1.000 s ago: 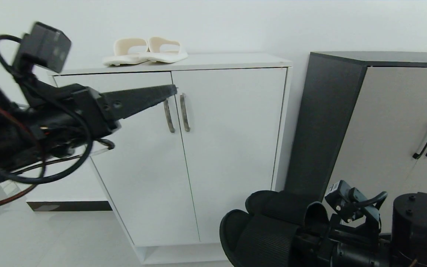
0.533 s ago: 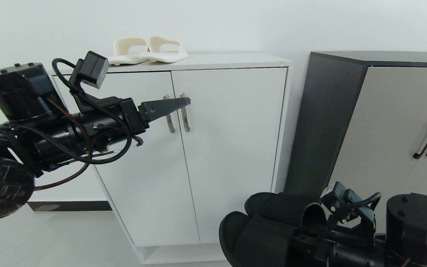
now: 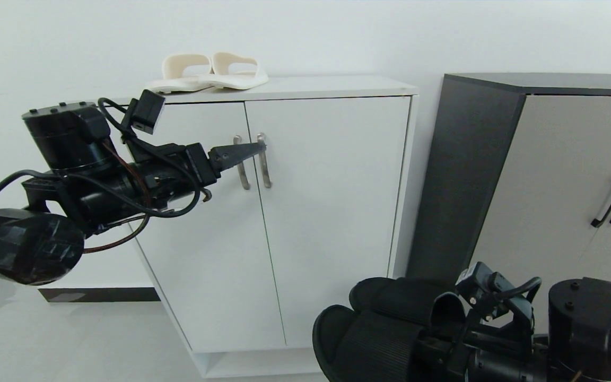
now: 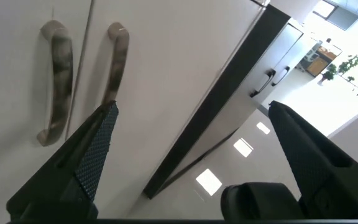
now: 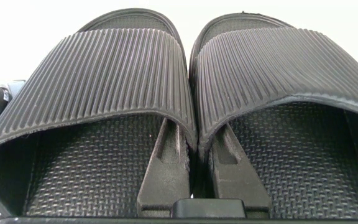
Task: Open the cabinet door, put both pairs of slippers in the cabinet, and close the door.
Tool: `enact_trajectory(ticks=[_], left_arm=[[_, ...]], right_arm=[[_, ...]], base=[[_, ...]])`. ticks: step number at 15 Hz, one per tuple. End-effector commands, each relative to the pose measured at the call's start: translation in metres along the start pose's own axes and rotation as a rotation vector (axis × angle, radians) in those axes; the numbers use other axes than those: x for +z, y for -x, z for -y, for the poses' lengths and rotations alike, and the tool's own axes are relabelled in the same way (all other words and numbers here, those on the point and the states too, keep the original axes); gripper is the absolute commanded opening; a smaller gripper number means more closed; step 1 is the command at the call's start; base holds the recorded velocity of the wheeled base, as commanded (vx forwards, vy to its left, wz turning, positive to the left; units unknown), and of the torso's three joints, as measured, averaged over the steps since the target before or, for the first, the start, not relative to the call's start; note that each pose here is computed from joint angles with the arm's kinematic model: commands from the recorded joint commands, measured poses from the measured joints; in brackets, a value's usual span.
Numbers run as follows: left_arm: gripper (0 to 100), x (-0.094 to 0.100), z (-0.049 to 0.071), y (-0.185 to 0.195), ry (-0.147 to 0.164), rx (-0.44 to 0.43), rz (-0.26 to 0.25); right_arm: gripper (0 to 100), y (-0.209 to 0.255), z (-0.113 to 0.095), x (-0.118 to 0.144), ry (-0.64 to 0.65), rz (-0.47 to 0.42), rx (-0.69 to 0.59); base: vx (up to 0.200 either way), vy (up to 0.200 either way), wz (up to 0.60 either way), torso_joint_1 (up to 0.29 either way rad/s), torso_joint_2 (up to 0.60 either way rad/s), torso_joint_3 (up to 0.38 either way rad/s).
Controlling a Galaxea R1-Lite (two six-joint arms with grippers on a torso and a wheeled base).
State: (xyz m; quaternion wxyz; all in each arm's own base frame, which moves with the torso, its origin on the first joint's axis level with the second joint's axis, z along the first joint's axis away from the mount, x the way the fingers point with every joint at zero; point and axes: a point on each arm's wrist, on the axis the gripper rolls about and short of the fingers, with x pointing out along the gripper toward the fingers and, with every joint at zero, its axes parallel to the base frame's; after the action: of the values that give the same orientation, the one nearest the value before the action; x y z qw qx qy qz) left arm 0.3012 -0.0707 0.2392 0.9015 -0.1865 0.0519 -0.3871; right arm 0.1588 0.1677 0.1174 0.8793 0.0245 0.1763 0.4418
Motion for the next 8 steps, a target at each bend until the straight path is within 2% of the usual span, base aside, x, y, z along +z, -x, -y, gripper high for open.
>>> enact_trajectory(ticks=[1, 8], left_arm=[[100, -0.006, -0.011, -0.011, 0.013, 0.009, -0.017], [100, -0.008, -0.027, -0.031, 0.016, 0.012, -0.023]], right_arm=[[0, -0.001, 0.000, -0.001, -0.001, -0.006, 0.000], [0, -0.001, 0.000, -0.001, -0.001, -0.007, -0.001]], base=[[0.000, 0.000, 0.00, 0.000, 0.00, 0.000], [0.000, 0.000, 0.00, 0.000, 0.00, 0.000]])
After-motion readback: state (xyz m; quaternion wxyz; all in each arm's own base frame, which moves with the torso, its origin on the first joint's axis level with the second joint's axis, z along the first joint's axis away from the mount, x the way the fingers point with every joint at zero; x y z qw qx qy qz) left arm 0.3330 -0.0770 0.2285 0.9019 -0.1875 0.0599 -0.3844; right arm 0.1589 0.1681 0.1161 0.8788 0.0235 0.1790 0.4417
